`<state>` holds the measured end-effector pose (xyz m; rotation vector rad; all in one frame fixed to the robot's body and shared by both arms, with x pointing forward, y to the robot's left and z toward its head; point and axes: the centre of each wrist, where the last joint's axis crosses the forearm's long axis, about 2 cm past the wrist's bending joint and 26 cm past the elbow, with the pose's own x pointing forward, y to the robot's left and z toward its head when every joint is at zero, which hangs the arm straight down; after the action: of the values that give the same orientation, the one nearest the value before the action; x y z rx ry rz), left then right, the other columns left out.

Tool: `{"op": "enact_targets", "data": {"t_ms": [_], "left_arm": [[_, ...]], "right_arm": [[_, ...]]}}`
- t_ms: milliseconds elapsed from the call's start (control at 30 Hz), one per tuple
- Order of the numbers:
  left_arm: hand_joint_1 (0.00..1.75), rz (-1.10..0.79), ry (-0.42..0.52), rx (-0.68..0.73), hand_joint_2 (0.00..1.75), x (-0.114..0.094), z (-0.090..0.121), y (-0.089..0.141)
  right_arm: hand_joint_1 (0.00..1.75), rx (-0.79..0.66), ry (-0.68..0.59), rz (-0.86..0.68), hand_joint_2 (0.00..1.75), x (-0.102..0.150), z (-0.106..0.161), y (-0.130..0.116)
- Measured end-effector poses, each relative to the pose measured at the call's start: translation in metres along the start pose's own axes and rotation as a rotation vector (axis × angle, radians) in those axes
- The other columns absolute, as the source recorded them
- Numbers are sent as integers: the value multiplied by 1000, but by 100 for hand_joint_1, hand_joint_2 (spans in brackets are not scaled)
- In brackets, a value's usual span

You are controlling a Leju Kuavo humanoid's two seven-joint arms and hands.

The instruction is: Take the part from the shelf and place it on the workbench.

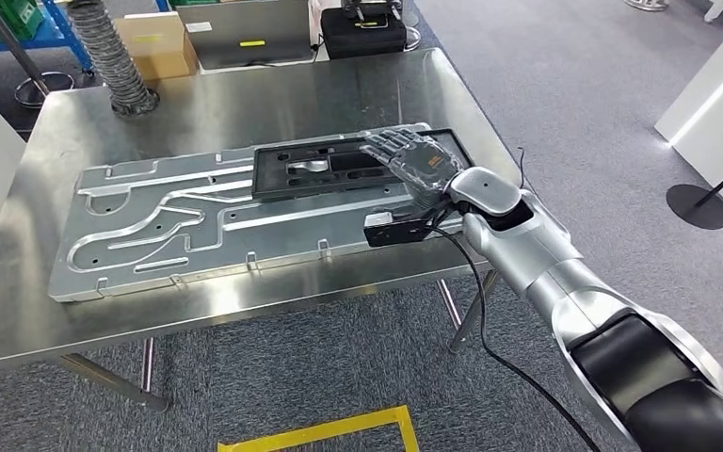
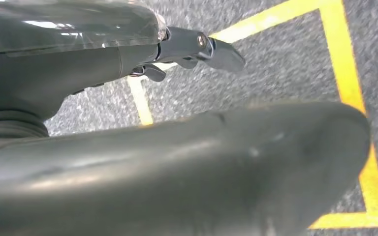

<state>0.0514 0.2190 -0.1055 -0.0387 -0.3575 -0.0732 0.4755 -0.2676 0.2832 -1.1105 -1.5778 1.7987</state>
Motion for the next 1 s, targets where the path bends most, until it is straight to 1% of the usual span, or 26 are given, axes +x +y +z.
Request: {"op": "enact_targets", "data": {"t_ms": [133,300,467,633,767,867,1000], "left_arm": [[0,-1,0,0,0,-1,0,0],[0,-6,-2,-1,0,0,0,0],[0,-11,-1,-2,0,-1,0,1],[0,-12,0,-3,0,-2,0,1],[0,-16,-1,-4,0,-2,0,3],[0,-21,-6,-6,0,1,-1,4],[0,-23,-6,-10,0,0,-1,5]], "right_arm": [[0,4,-9,-16,0,7,-1,5],[0,-7,-6,-30,0,9,-1,5],[0,0,-3,-42,0,13,1,11],[0,0,1,-43,0,12,2,12],[0,13,22,-53,0,9,12,24],[0,-1,38,-62,0,10,14,23],[0,-7,51,-82,0,16,18,30]]}}
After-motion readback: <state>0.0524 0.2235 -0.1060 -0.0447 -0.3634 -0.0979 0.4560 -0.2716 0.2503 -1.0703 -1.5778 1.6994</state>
